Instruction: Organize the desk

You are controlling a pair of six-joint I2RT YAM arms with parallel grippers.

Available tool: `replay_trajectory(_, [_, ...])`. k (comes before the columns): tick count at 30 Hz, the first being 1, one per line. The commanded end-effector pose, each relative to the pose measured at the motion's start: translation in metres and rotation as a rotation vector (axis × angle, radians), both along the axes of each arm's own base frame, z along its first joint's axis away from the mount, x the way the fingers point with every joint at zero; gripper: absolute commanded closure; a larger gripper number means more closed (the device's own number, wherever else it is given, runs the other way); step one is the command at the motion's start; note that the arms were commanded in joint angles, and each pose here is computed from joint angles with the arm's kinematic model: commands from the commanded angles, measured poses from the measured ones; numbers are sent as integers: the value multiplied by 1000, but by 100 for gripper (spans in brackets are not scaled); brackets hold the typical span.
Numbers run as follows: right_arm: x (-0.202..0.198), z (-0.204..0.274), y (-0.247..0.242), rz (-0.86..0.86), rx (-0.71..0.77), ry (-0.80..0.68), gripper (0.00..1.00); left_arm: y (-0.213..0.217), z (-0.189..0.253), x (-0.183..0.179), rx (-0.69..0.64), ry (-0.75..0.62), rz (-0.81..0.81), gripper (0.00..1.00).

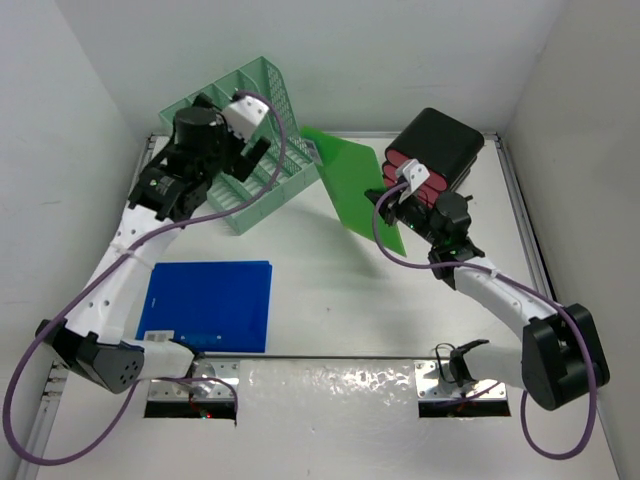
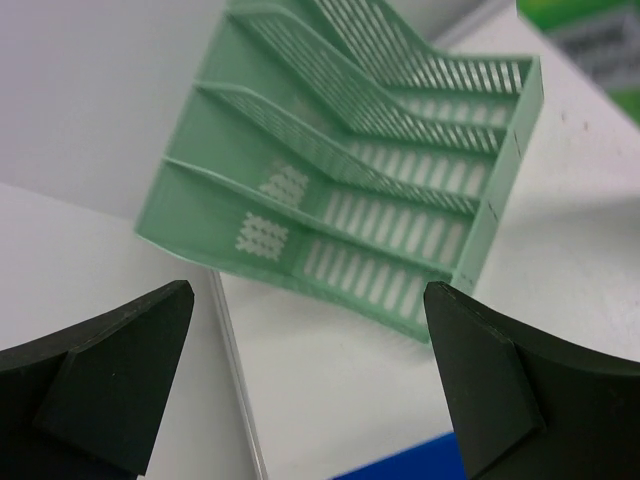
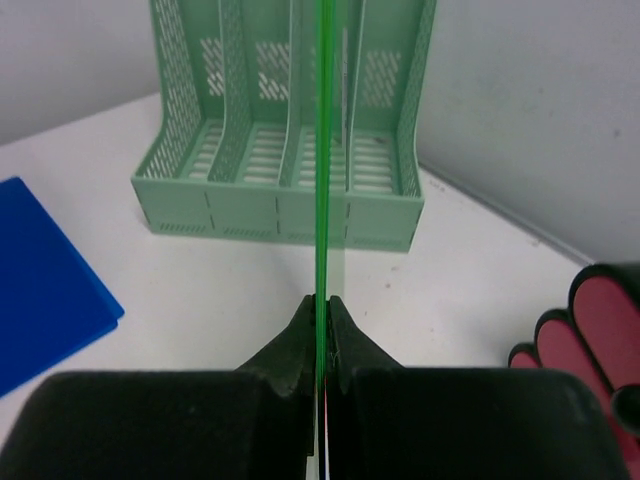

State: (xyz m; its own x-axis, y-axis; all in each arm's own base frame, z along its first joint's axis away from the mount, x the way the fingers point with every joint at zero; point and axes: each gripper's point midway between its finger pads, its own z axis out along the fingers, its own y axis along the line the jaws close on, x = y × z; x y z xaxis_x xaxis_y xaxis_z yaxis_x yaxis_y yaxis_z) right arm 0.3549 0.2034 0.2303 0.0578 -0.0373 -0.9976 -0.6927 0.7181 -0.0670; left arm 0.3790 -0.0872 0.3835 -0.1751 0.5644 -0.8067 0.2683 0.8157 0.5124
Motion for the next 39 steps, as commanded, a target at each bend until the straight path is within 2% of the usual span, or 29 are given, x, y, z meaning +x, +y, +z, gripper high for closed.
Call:
replay_trajectory(1, [-5, 65, 2, 14, 71, -152, 100, 14, -8, 5, -12, -17, 46, 0])
replay_trajectory(5, [-5, 74, 3, 18, 82, -159, 100, 33, -15, 19, 43, -66, 126, 0])
replay_trajectory(10, [-5, 84, 3, 20, 98, -175, 100, 54, -22, 27, 5, -65, 166, 0])
replay_trajectory(15, [-5, 144, 15, 85, 203, -271, 100, 101, -30, 27, -64, -36, 244, 0])
replay_trajectory(16, [0, 146, 20, 97, 236, -248, 100, 106, -35, 26, -88, -27, 251, 0])
replay_trajectory(17, [0, 171, 24, 112, 272, -302, 100, 114, -35, 23, -108, -32, 249, 0])
replay_trajectory(18, [10, 169, 30, 112, 286, -287, 100, 117, -49, 21, -117, -9, 251, 0])
replay_trajectory(20, [16, 196, 41, 131, 331, -338, 100, 127, -60, 18, -120, -9, 273, 0])
replay_trajectory(21, [34, 186, 50, 125, 336, -314, 100, 129, -64, 18, -115, -5, 279, 0])
replay_trajectory(22, [40, 205, 54, 127, 361, -349, 100, 131, -68, 19, -114, -1, 285, 0])
replay_trajectory(24, [67, 192, 71, 133, 387, -312, 100, 134, -80, 19, -110, 21, 293, 1])
replay_trajectory(25, [73, 214, 77, 148, 415, -349, 100, 135, -83, 19, -107, 26, 296, 0])
replay_trajectory(26, [82, 216, 83, 153, 425, -345, 100, 139, -87, 20, -104, 33, 306, 0])
replay_trajectory(28, [112, 211, 101, 159, 434, -324, 100, 146, -89, 22, -93, 32, 321, 0])
replay_trajectory(30, [122, 209, 120, 194, 457, -323, 100, 158, -91, 22, -90, 27, 354, 0])
replay_trajectory(34, [168, 184, 155, 203, 440, -308, 100, 178, -99, 20, -103, 37, 384, 0])
replay_trajectory(38, [194, 169, 160, 151, 449, -325, 100, 186, -107, 19, -74, 56, 392, 0])
replay_trajectory(39, [193, 180, 161, 161, 465, -363, 100, 187, -108, 18, -70, 60, 389, 0])
